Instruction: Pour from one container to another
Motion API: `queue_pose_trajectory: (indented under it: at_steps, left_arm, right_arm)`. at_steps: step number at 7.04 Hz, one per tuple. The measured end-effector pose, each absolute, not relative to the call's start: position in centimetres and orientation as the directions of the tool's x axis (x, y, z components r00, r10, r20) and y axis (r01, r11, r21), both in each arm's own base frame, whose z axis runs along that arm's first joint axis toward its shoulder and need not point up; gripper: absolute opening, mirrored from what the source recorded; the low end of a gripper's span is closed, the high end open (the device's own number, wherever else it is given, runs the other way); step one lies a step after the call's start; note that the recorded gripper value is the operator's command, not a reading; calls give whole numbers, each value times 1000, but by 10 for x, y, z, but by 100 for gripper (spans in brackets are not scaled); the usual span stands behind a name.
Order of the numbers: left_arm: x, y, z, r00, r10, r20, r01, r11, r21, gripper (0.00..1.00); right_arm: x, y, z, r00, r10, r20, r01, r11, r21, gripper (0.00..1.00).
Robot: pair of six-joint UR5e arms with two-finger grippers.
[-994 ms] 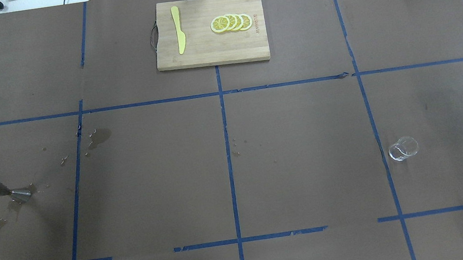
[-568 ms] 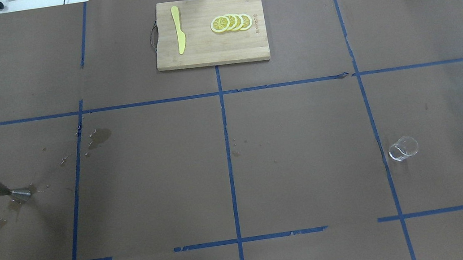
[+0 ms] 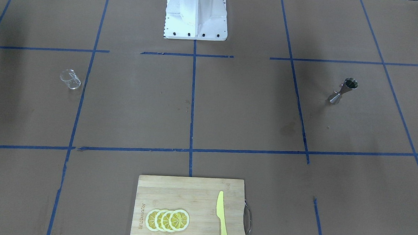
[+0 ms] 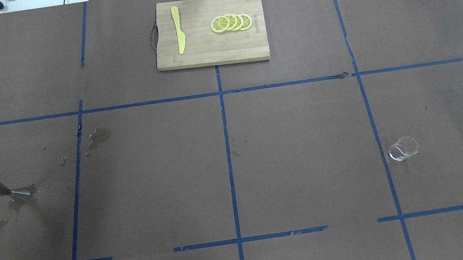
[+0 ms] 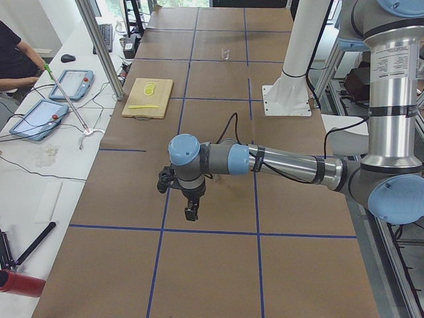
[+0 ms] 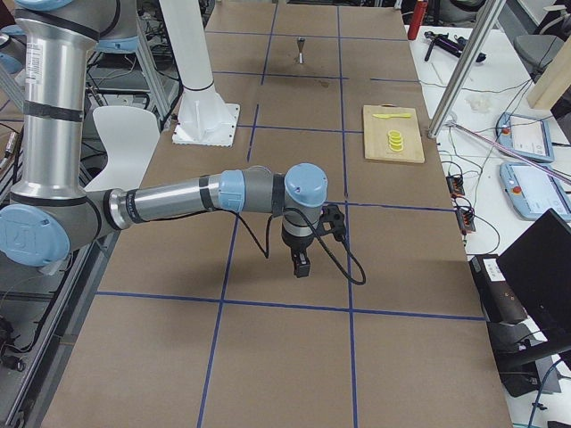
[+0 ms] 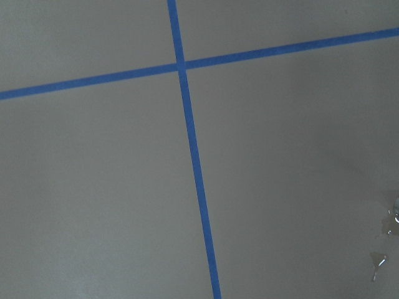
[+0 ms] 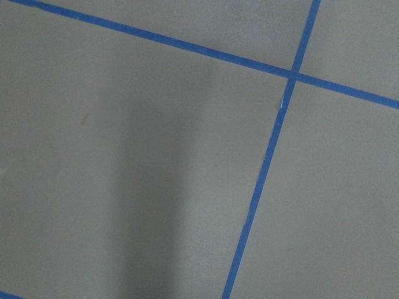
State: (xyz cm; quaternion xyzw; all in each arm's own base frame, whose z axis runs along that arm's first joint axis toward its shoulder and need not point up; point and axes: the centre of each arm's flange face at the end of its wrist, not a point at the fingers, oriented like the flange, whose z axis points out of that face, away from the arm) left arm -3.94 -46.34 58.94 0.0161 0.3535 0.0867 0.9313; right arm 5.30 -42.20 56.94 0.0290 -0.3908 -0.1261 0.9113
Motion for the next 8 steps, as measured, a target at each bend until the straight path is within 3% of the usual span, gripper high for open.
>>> queue_pose_trajectory:
  at_steps: [4, 8]
  left_arm:
    - [-63, -478, 583, 784, 164, -599, -128, 986, 103, 100]
    - [-90, -427, 604, 677, 169, -716, -96, 985, 142, 100]
  right_arm:
    - [60, -420, 580, 658, -153, 737, 142, 987, 78, 100]
    - [58, -429, 572, 667, -30, 744, 51, 999, -6, 100]
